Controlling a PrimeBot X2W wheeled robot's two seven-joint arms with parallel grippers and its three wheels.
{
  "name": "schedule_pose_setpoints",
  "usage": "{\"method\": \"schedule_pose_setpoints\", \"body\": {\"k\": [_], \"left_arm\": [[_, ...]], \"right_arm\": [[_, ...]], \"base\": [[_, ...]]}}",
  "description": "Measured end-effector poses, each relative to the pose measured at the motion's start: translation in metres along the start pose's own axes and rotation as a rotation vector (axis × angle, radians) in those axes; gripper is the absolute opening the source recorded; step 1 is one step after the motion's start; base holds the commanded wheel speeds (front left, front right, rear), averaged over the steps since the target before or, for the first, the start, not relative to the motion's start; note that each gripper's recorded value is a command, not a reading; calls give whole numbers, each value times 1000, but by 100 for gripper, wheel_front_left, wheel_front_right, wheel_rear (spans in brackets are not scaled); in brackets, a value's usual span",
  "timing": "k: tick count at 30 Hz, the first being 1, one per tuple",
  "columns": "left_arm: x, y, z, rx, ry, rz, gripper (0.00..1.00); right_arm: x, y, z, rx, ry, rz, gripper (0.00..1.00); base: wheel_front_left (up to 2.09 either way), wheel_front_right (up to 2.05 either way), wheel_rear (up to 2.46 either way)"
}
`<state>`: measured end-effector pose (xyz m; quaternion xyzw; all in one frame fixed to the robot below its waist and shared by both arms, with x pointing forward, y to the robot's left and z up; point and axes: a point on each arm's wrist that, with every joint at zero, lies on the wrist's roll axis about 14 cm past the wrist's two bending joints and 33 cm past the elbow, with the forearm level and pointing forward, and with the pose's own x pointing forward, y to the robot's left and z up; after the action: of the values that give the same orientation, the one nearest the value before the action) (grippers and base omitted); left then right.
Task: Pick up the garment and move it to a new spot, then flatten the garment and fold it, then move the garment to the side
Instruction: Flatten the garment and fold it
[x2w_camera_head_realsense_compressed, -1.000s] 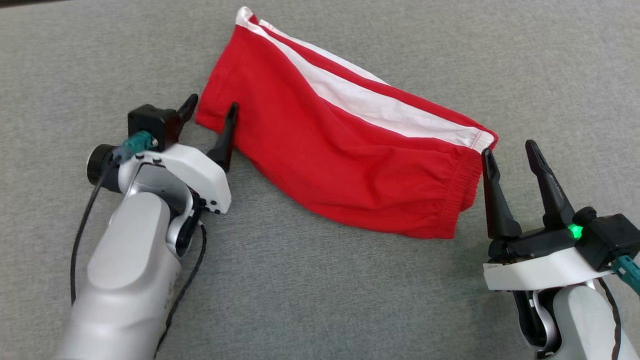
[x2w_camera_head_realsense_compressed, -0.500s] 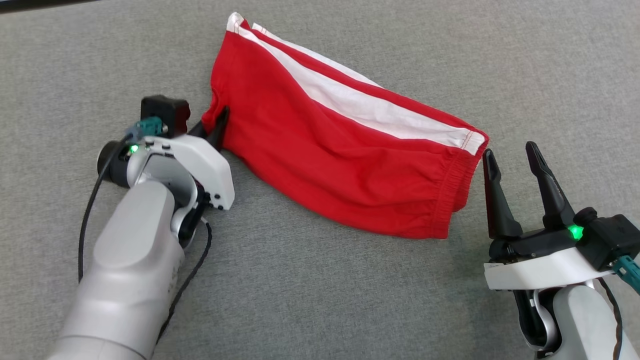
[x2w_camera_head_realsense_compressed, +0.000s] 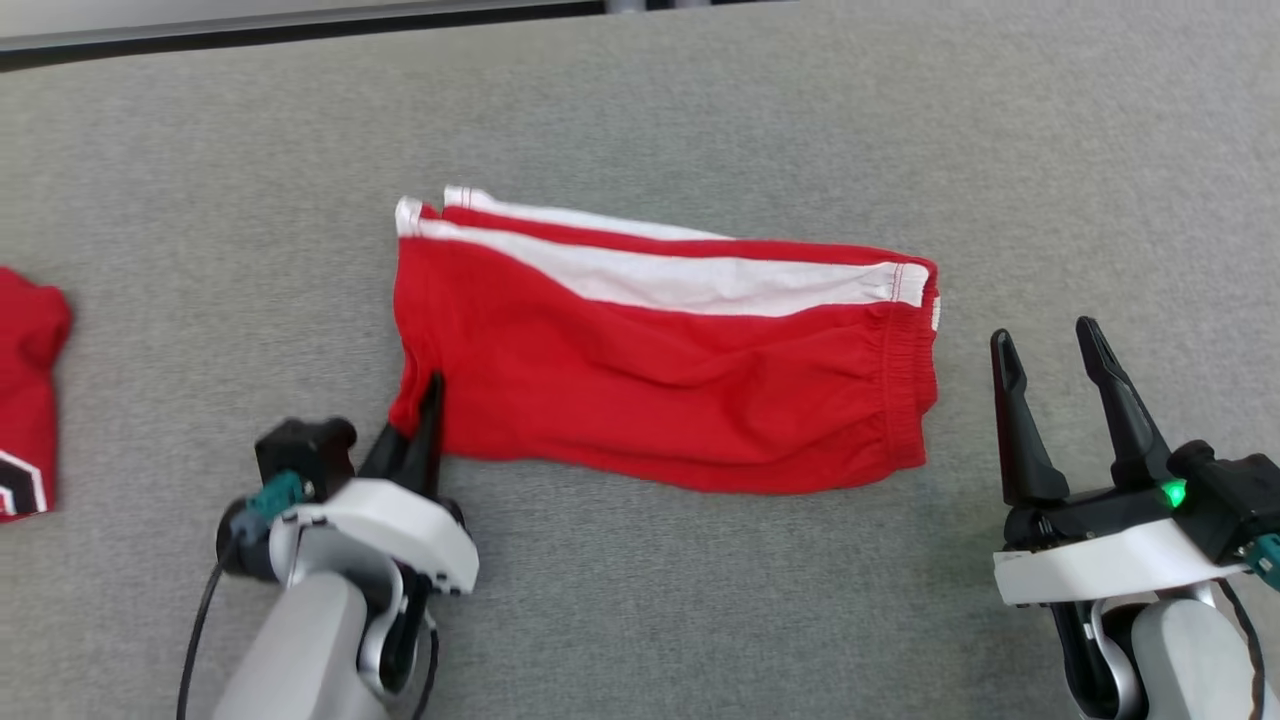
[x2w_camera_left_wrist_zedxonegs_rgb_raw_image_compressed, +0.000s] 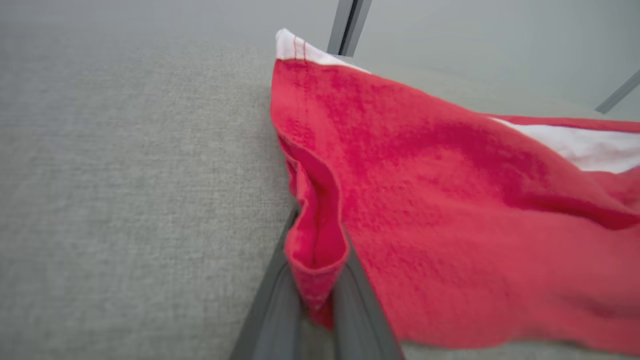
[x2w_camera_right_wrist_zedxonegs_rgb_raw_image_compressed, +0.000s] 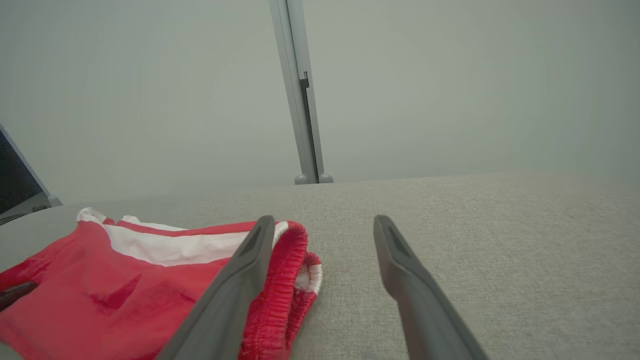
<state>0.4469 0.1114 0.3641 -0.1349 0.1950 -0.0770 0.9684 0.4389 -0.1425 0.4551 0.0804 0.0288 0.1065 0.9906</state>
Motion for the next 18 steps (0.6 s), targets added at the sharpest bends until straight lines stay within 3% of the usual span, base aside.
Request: {"method": "schedule_pose_setpoints", "body": {"k": [3,4,5,18], "left_arm": [[-18,4,-1,-3,-5,19,0],[-22,6,2,-6,-17,26,64],[-26,8,4,3,-28,36,100],[-64,18,90,119,-351,132,100]], "right_arm": [[1,5,4,-5,-4,17,100],[0,8,4,-5,-1,23,100],[0,9,4,-7,1,27,100],[-17,7,22,-50,-13,19,100]], "base": [[0,0,0],[0,0,0],[0,0,0],[0,0,0]]}}
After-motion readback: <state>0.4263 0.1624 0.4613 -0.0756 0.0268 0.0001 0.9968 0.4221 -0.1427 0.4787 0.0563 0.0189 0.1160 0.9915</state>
